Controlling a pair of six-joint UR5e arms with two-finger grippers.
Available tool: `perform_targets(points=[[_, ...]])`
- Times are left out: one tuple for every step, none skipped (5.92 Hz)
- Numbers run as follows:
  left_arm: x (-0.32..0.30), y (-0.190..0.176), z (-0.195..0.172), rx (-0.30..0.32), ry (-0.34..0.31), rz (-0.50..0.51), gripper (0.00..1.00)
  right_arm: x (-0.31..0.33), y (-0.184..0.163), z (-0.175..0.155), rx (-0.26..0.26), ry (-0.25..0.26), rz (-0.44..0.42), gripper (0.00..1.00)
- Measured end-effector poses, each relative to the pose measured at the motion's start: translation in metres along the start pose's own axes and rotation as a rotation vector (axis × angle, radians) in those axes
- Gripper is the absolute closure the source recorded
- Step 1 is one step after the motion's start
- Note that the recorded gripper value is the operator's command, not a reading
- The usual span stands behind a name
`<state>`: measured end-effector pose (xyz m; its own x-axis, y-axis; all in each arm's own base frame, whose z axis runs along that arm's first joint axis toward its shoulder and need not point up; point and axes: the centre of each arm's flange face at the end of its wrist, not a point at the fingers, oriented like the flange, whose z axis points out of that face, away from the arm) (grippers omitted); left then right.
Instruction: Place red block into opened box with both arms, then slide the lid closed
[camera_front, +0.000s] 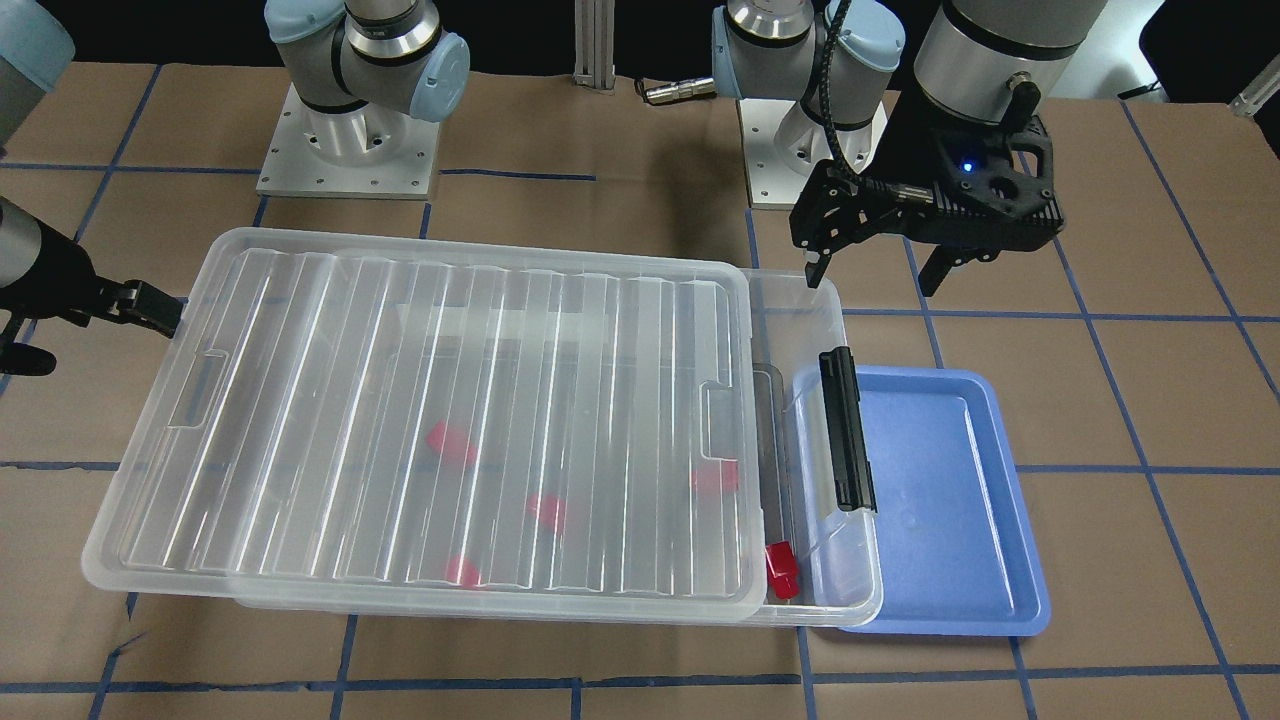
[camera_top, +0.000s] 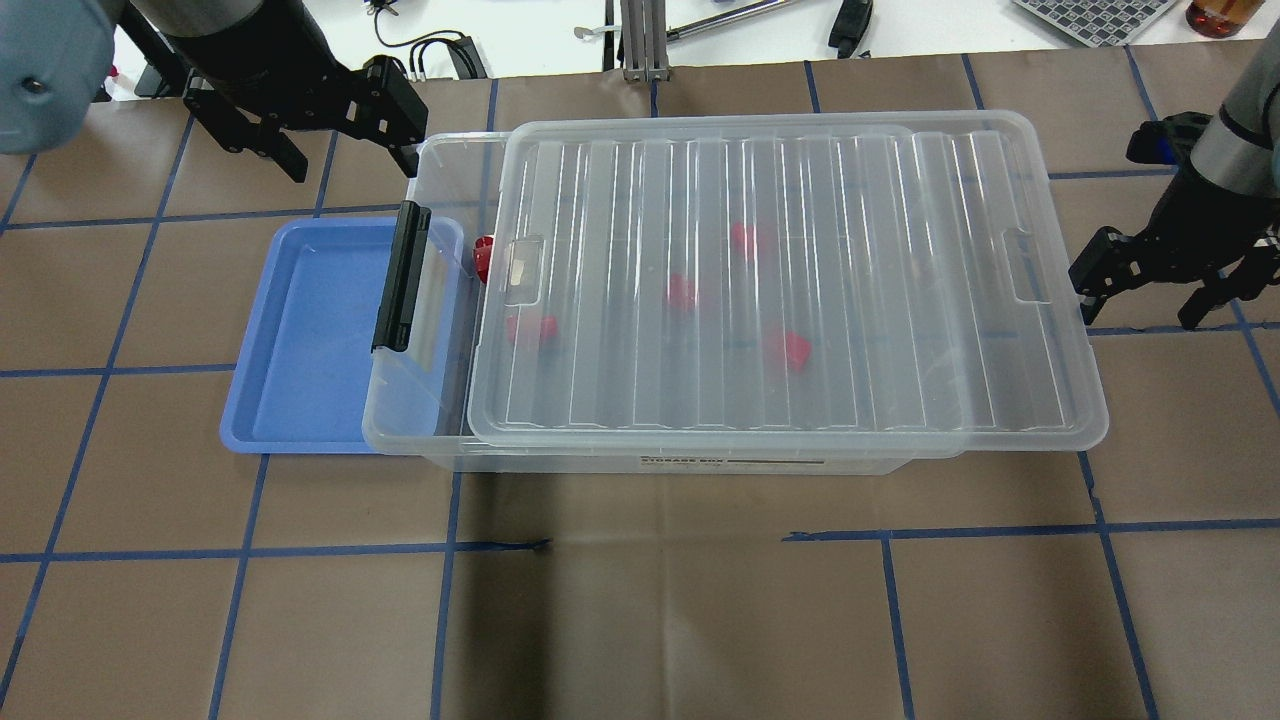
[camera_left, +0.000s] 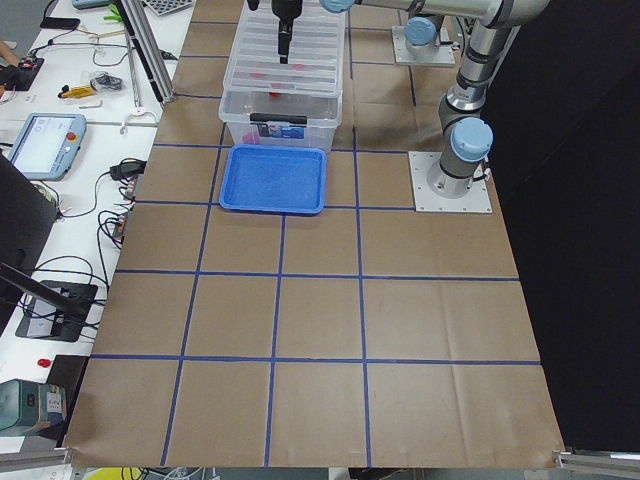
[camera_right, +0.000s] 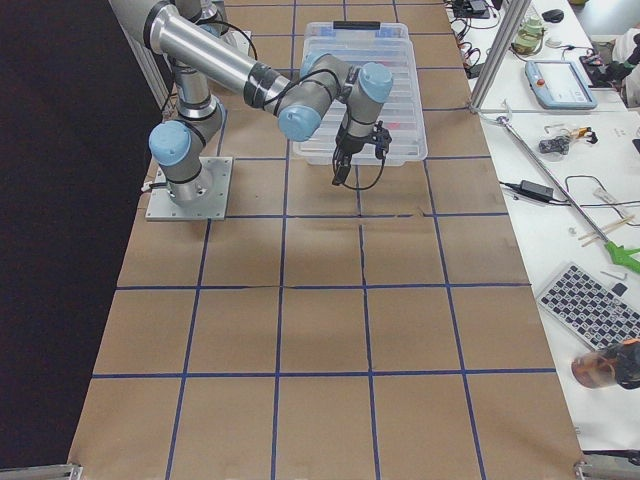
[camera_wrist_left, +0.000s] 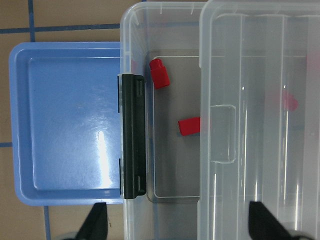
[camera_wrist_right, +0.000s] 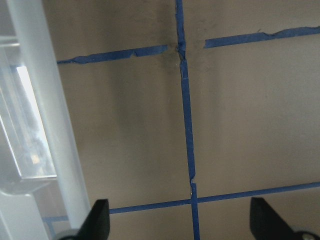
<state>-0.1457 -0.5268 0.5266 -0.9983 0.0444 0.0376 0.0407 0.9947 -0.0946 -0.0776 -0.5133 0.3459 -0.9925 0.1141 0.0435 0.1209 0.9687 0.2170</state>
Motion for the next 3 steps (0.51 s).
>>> perform_targets(points=[[-0.0001,0.0003,0.0,0.0,0.001,0.001,0.02,-0.0061,-0.0001,-0.0004,0.001,0.002,-0.004,0.0],[-0.0001,0.0004,0.0,0.0,0.001,0.003,0.02,-0.0103,-0.0004,-0.0006,0.004,-0.006,0.0,0.0],[-0.0001,0.0004,0.0,0.0,0.0,0.003,0.02,-0.0138,-0.0005,-0.0009,0.008,-0.02,0.009,0.0]])
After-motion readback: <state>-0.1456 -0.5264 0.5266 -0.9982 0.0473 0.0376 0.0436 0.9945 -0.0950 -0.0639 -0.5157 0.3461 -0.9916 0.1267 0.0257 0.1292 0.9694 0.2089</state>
